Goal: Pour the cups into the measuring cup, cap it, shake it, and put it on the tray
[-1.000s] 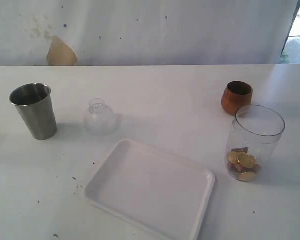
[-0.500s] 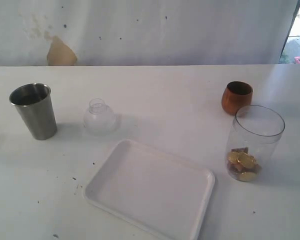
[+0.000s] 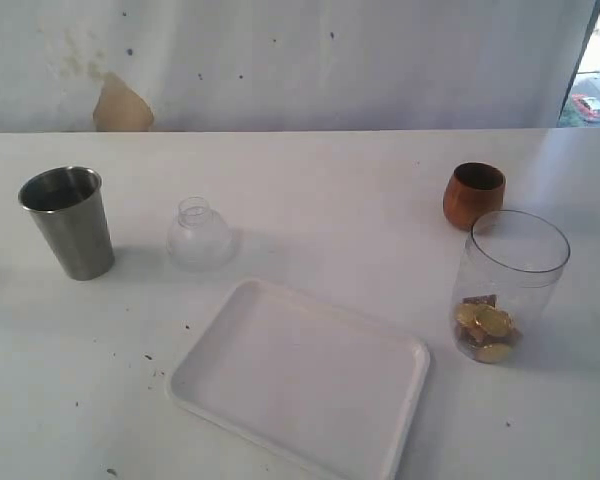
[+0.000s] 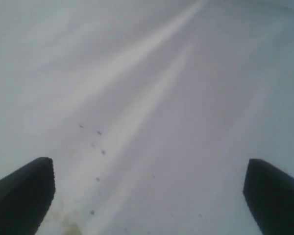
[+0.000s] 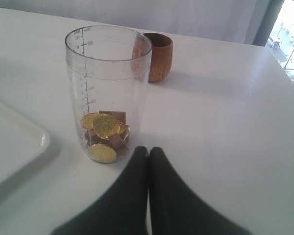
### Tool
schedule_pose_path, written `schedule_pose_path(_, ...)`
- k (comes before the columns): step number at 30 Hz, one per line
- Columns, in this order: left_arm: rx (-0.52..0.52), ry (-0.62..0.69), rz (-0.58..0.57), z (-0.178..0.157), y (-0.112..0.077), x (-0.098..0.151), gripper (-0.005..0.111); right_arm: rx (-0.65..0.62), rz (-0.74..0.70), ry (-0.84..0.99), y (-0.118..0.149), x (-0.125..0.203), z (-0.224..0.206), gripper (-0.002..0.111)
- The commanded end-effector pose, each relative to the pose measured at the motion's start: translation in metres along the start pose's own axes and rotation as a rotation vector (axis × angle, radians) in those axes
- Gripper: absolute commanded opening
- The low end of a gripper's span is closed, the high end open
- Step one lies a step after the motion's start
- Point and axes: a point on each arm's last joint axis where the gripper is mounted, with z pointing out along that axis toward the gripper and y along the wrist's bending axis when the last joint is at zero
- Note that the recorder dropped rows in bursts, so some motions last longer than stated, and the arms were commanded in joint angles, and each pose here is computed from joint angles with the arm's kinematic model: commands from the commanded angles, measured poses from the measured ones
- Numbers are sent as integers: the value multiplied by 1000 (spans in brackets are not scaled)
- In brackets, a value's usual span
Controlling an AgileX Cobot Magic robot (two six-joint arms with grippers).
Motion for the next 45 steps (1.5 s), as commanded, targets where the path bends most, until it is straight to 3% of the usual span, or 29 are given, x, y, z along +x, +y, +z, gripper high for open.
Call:
schedule_pose_path(1, 104, 217, -30, 4, 1, 54, 105, -2, -1, -4, 0, 0, 1, 0)
schedule_pose_path(3, 99, 266, 16, 3, 7, 72, 105, -2, 1, -4, 0, 0, 1, 0)
schedule_pose_path(5, 186, 266, 18, 2, 2, 82, 105, -2, 1, -4, 0, 0, 1, 0)
schedule_pose_path(8, 230, 226, 12, 3, -1, 81, 105, -2, 1, -4, 0, 0, 1, 0)
schedule_pose_path(12, 200, 242, 20, 8, 4, 88, 105, -2, 1, -4, 0, 0, 1, 0)
schedule_pose_path(14, 136, 275, 28, 12, 9, 87, 105, -2, 1, -6, 0, 0, 1, 0)
schedule_pose_path(20, -13, 241, 166, 16, 22, 79, 105, -2, 1, -6, 0, 0, 1, 0)
schedule_pose_path(25, -5, 339, 227, 13, 18, 90, 105, -2, 1, -6, 0, 0, 1, 0)
schedule_pose_path(30, 167, 592, 215, 8, -1, 121, 105, -2, 1, -6, 0, 0, 1, 0)
schedule_pose_path(32, 178, 605, 155, 10, -3, 136, 105, -2, 1, -6, 0, 0, 1, 0)
schedule_pose_path(36, 140, 645, 90, 20, -1, 169, 105, -2, 1, -6, 0, 0, 1, 0)
schedule_pose_path(39, 26, 633, 49, 31, 8, 185, 105, -2, 1, -6, 0, 0, 1, 0)
schedule_pose_path(45, -31, 632, 117, 43, 15, 211, 105, -2, 1, -6, 0, 0, 1, 0)
